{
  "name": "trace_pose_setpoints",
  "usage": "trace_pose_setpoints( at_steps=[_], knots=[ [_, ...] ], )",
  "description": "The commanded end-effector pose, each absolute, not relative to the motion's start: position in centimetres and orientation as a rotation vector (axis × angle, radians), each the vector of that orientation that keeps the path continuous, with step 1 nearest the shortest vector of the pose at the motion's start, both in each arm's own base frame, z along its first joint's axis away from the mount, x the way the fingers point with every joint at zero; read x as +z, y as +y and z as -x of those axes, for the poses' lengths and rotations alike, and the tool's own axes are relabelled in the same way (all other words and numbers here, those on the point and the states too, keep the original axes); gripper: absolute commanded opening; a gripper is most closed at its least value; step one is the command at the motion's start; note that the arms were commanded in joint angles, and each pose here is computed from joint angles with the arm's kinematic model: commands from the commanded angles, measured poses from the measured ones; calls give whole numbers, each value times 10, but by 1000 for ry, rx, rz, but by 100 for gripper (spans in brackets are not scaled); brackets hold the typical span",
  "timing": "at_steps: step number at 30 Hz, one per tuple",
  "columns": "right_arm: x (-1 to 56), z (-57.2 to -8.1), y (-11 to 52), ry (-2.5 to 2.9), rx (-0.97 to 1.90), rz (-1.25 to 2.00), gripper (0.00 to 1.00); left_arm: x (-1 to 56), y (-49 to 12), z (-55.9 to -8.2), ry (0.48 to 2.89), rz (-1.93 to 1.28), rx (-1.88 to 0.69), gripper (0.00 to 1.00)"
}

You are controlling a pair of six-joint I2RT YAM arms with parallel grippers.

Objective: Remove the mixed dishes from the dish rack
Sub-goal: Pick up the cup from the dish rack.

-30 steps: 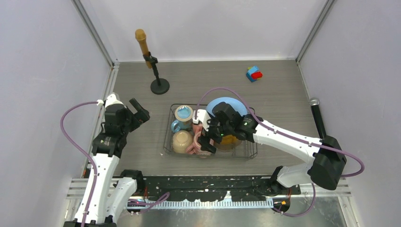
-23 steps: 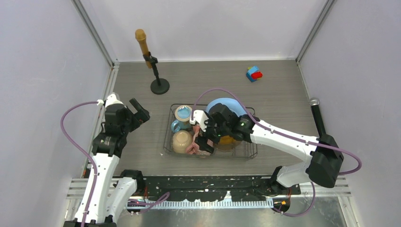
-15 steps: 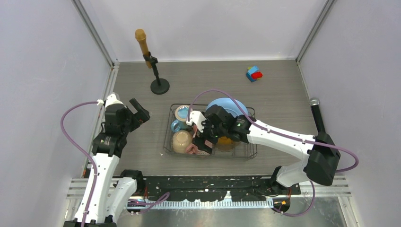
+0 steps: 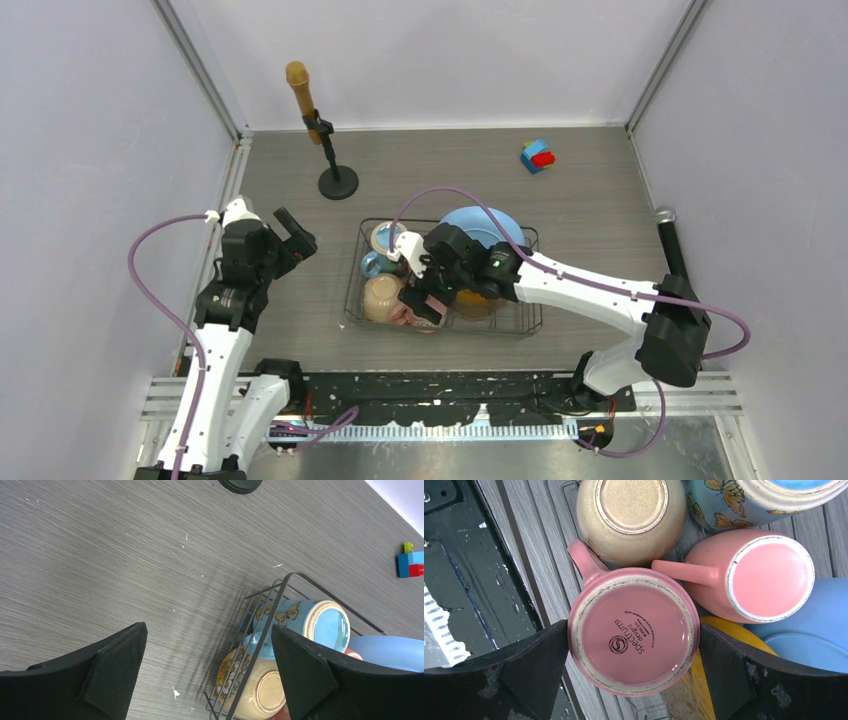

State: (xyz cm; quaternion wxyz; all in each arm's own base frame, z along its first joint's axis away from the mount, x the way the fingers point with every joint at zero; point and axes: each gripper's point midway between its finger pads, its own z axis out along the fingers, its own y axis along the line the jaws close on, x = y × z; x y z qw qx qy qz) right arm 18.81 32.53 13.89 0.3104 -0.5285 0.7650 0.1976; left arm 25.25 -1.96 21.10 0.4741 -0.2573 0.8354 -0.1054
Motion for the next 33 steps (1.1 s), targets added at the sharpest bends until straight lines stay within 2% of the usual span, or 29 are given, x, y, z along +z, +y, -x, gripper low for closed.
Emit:
trace_pose_setpoints(
  at_steps=[1, 18, 30, 33],
  knots=[
    [110, -188, 307, 2252, 412, 1271, 100, 219, -20, -259, 2011, 613, -272, 99],
    [95, -182, 312, 2348, 408, 1199, 100, 219, -23, -257, 2025, 618, -284, 99],
    [82, -183, 305, 2329, 244, 1268, 100, 218, -21, -255, 2025, 625, -276, 99],
    [84, -184, 305, 2320, 226, 1273, 93, 219, -21, -255, 2022, 627, -276, 99]
  ],
)
